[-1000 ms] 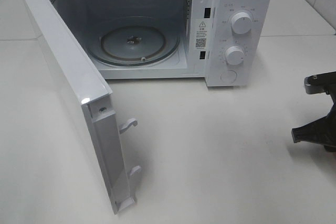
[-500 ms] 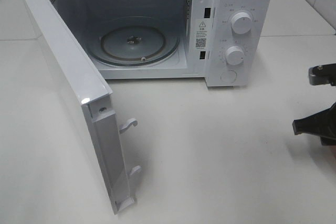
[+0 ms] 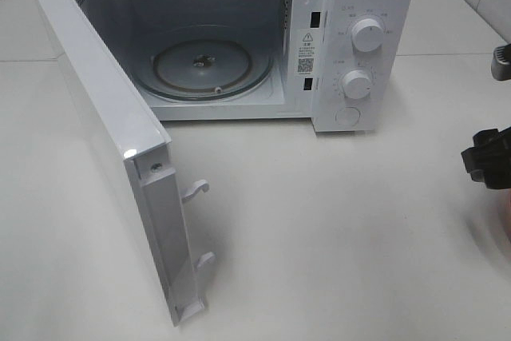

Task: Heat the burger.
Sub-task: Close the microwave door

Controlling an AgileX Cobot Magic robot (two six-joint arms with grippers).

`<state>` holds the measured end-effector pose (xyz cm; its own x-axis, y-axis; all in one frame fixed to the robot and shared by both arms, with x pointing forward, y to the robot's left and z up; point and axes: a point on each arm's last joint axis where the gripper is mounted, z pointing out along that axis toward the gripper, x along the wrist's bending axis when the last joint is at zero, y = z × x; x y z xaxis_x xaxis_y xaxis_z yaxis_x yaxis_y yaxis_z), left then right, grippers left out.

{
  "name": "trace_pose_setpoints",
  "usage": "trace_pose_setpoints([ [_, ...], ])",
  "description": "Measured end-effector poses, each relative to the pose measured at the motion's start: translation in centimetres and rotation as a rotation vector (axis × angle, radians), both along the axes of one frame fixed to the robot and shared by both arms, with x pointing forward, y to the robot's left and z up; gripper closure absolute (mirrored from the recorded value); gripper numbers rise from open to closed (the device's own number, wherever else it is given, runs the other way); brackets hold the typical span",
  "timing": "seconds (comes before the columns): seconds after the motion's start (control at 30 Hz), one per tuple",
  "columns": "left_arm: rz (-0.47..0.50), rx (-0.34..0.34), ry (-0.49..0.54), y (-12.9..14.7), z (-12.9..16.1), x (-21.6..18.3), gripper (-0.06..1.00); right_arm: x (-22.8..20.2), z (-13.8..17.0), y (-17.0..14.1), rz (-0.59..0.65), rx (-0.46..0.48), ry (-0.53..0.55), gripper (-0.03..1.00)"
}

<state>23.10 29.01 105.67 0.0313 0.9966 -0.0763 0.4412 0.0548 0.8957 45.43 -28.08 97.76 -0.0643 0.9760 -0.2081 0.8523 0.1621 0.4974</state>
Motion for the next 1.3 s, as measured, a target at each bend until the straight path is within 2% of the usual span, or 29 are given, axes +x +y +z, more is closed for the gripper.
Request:
trace_pose_setpoints([
  [0.07,0.000,0.000,0.000,0.0,0.0,0.0,-0.03,-0.7,0.7,0.4,0.024,0.047,0.001,0.09],
  [0.17,0.000,0.000,0.000,0.0,0.0,0.0,-0.03,-1.0,1.0,0.5,0.025,0.067,0.002,0.09],
  [0.23,0.000,0.000,0.000,0.0,0.0,0.0,-0.03,-2.0,2.2,0.7,0.031,0.128,-0.023,0.10],
  [0.43,0.000,0.000,0.000,0.0,0.0,0.0,-0.03,-3.4,3.9,0.9,0.057,0.182,-0.071,0.11],
  [0.87,0.000,0.000,0.000,0.0,0.0,0.0,-0.03,-6.8,6.4,0.9,0.087,0.249,-0.128,0.15],
  [1.3,0.000,0.000,0.000,0.0,0.0,0.0,-0.03,-14.5,9.0,-0.5,0.105,0.265,-0.245,0.18],
])
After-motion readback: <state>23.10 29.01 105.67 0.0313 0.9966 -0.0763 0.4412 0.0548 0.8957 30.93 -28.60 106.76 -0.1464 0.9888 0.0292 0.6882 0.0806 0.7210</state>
